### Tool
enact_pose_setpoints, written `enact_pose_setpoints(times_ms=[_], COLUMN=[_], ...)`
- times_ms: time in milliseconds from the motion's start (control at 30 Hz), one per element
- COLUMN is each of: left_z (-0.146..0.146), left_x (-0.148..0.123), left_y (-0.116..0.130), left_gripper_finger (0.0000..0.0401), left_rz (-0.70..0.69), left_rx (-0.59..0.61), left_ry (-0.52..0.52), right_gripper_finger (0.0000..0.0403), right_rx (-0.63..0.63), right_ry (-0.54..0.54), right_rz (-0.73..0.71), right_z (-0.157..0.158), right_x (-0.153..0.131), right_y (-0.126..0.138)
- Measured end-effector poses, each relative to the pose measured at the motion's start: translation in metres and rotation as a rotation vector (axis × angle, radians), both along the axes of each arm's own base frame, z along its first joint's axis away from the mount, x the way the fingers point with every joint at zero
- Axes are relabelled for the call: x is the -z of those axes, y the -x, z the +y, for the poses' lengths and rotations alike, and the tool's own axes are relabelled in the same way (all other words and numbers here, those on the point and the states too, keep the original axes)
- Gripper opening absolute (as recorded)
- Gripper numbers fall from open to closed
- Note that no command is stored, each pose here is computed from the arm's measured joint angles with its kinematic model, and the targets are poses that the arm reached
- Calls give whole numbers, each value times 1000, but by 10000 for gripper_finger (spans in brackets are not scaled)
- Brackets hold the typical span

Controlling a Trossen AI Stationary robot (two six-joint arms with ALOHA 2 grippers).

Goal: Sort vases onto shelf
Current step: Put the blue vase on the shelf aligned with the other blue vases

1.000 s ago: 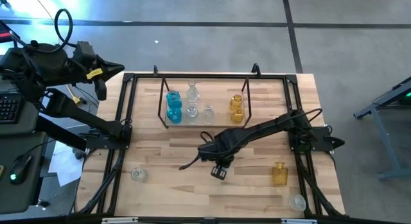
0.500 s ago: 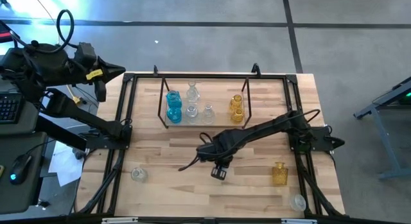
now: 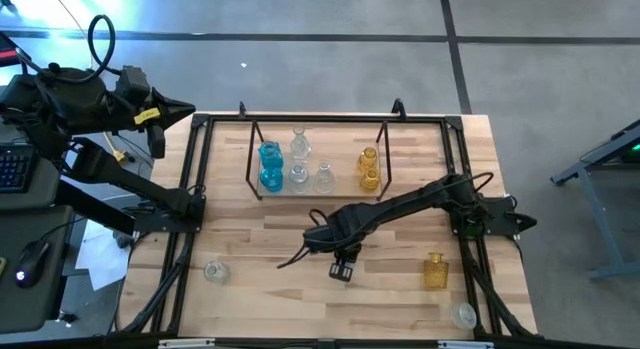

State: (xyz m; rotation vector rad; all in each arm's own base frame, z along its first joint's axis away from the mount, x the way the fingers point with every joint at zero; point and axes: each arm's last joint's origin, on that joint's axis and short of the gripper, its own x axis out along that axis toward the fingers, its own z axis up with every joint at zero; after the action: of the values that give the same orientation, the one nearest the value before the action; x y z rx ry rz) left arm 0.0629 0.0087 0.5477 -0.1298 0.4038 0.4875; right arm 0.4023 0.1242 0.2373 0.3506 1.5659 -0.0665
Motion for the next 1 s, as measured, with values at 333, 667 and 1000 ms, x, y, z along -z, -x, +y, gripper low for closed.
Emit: enact_pose_setpoints(times_ms=[333,667,1000], left_z=[0,-1,-2], left_x=[0,0,2], left_y=[0,-3,-13], left_gripper_finger=[10,10,10], left_rz=[-5,2,24], left_rx=[-6,7,23], left_ry=[11,18,25], right_gripper_finger=[68,173,200], right_rx=[-4,9,75], right_ry=[-8,-22,-7], right_rz=[-27,-32,-84], right_z=[1,1,-3], right_x=[0,-3,-30], right_y=[-3,-2,8])
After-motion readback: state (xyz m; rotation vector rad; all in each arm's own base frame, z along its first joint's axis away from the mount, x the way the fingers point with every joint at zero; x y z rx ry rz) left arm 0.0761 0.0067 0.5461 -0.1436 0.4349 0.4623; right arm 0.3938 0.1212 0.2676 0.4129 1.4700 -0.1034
